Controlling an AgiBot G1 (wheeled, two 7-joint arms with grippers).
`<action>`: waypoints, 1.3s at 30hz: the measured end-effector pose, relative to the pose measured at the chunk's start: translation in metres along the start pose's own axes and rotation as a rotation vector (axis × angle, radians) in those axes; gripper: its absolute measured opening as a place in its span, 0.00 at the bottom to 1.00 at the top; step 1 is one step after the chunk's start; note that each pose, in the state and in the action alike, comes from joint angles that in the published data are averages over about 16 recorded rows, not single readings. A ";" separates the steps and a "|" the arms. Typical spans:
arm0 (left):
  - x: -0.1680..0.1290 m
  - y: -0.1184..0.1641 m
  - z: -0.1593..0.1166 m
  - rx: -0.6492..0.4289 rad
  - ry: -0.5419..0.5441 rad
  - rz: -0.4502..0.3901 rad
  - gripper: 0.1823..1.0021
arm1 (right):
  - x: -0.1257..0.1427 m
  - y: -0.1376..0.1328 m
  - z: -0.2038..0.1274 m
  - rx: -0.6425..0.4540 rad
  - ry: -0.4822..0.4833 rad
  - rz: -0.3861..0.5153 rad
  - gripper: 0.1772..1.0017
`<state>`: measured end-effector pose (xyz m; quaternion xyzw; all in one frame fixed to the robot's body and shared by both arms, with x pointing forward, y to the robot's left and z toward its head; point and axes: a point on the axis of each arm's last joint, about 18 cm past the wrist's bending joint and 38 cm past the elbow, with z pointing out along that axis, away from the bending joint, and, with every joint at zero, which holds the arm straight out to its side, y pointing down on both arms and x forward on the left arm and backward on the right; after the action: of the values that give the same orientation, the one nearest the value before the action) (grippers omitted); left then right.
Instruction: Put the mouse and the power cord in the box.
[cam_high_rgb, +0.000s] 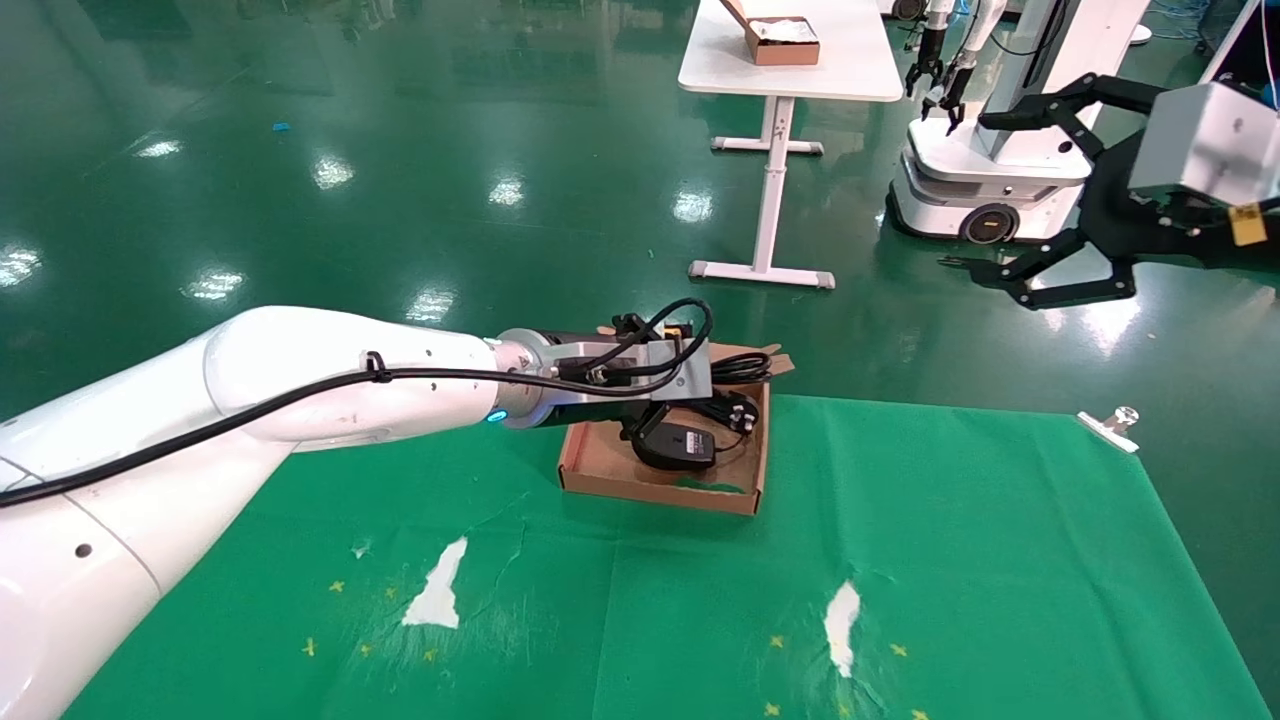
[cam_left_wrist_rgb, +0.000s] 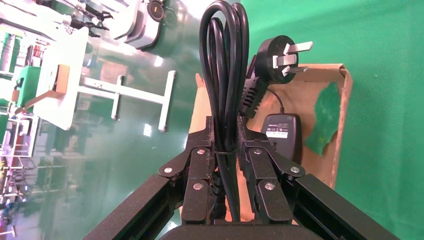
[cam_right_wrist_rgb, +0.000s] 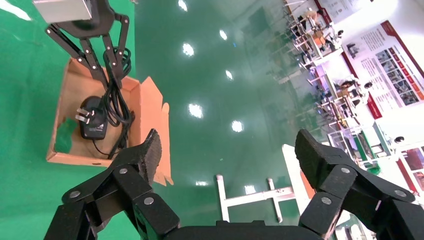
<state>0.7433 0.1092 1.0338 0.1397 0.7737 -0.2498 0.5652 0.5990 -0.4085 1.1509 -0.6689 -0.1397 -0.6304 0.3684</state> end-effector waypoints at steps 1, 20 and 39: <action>0.001 0.000 0.000 0.003 0.002 -0.007 0.11 | -0.001 0.000 -0.001 0.002 -0.002 0.002 0.88; 0.049 0.025 -0.044 0.214 0.105 -0.369 0.36 | -0.043 -0.010 0.004 0.117 -0.051 0.163 1.00; 0.082 0.044 -0.140 0.481 0.177 -0.655 0.84 | -0.107 -0.039 -0.001 0.266 -0.176 0.393 1.00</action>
<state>0.6264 0.2168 0.9795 0.0352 0.7423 -0.5772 0.3384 0.5556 -0.3526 1.0618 -0.6811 -0.1200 -0.4621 0.5552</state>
